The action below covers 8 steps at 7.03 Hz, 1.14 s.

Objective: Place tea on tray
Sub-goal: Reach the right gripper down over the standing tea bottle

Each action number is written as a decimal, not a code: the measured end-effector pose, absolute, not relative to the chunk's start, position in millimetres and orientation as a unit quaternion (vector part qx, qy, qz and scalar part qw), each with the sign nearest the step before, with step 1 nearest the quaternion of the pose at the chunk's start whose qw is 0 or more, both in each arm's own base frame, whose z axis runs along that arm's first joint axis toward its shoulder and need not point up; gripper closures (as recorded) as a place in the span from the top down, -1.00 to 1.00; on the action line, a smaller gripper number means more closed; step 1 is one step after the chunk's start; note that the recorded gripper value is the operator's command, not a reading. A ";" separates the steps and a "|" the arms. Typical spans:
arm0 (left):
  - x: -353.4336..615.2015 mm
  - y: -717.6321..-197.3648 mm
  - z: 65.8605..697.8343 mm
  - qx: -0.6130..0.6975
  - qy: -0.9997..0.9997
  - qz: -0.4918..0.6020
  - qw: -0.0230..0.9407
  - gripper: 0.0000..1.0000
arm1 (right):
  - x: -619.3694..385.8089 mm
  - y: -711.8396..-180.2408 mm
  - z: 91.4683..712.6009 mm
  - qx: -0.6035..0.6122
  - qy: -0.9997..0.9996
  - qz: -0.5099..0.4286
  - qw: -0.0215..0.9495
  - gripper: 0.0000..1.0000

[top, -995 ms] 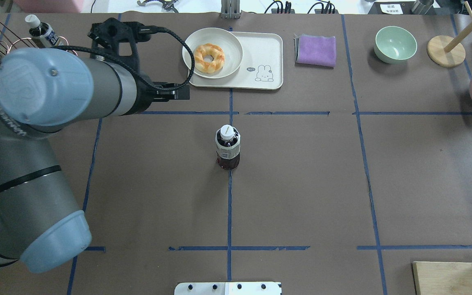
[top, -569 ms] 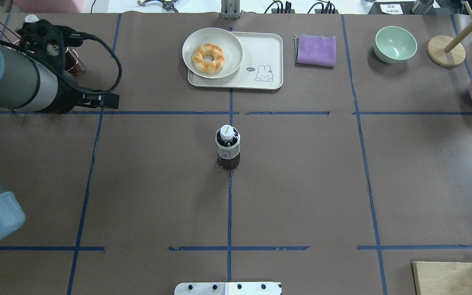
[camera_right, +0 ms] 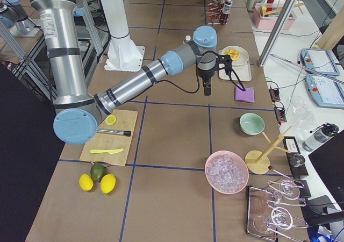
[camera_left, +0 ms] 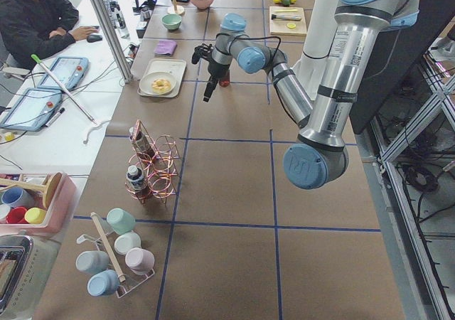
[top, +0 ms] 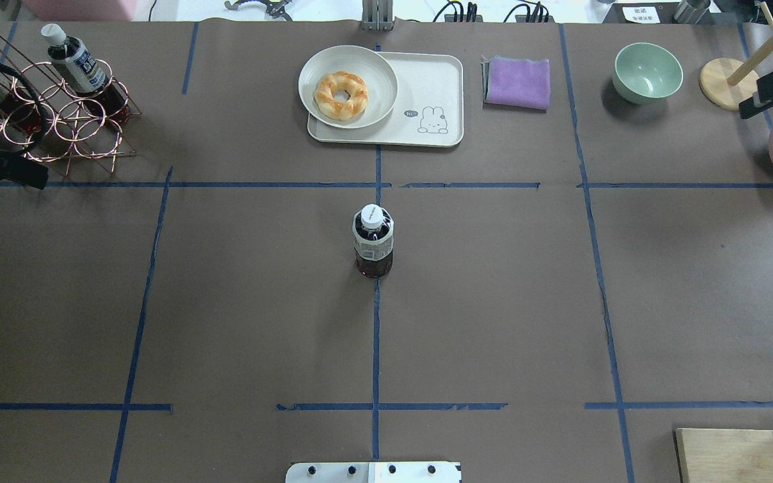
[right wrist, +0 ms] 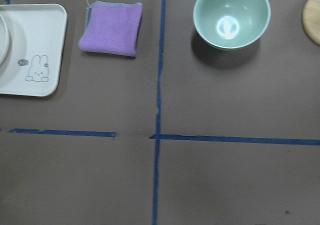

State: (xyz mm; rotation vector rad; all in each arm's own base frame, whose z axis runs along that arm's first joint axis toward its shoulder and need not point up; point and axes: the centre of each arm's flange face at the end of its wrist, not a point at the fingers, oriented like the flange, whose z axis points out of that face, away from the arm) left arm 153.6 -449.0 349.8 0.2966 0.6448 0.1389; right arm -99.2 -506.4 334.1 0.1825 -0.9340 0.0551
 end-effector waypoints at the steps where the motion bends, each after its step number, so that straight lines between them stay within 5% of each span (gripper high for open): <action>1: 125.3 -447.2 373.6 0.129 0.316 0.072 0.937 1.00 | -145.8 -498.0 294.7 0.084 -0.453 0.038 0.886 1.00; 8: -11.9 -444.9 533.8 0.075 0.319 0.127 0.936 1.00 | -419.7 -411.8 53.8 0.074 -0.405 0.092 0.907 0.99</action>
